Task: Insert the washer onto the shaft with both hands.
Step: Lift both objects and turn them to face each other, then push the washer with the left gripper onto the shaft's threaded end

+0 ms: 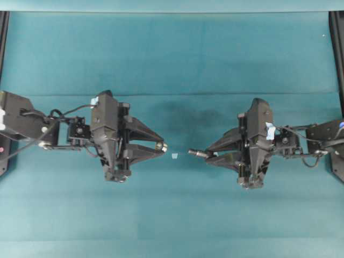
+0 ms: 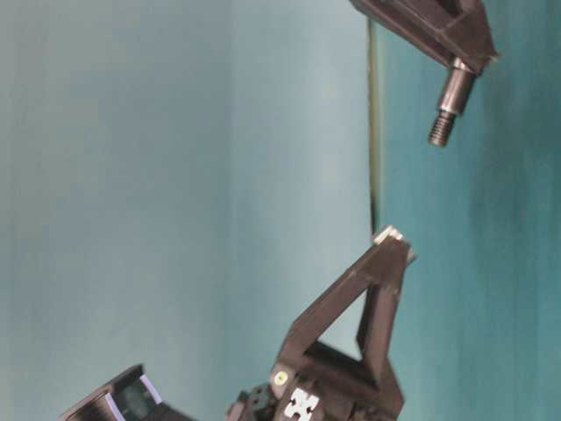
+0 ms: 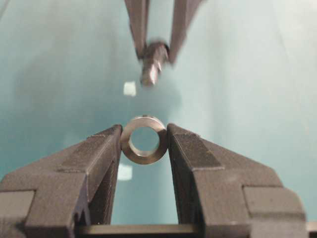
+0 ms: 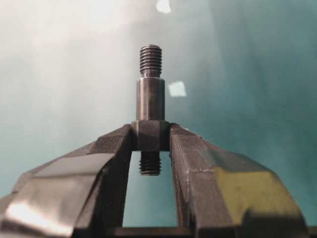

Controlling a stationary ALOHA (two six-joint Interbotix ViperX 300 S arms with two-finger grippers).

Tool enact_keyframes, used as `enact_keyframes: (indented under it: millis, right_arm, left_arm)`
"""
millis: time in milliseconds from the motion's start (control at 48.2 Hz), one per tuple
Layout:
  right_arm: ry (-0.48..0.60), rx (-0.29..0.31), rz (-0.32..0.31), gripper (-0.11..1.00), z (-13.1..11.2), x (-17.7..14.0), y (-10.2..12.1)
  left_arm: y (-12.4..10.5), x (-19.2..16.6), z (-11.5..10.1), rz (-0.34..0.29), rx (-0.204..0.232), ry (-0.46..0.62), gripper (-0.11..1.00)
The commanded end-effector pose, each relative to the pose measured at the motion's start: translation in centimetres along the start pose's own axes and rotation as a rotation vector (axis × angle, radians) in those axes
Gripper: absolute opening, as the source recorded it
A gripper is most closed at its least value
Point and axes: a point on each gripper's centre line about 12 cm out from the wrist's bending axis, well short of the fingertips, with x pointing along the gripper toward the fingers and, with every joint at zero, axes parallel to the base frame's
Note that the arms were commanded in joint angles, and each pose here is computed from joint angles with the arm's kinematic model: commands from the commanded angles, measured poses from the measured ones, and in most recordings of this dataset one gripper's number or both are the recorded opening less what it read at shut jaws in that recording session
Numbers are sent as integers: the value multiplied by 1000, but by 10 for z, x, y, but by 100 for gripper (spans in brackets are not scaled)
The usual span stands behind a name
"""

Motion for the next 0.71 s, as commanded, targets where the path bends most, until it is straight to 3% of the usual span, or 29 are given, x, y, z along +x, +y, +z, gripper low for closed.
enact_keyframes:
  millis: [0,685]
  right_arm:
    - [-40,9,17,0,5,3,4]
    - [-90,7,30,0,17,10,8]
  left_arm:
    - [-3,5,9,-13,-4,-46,36]
    - [-10,29,14,-33,-16,-59,36]
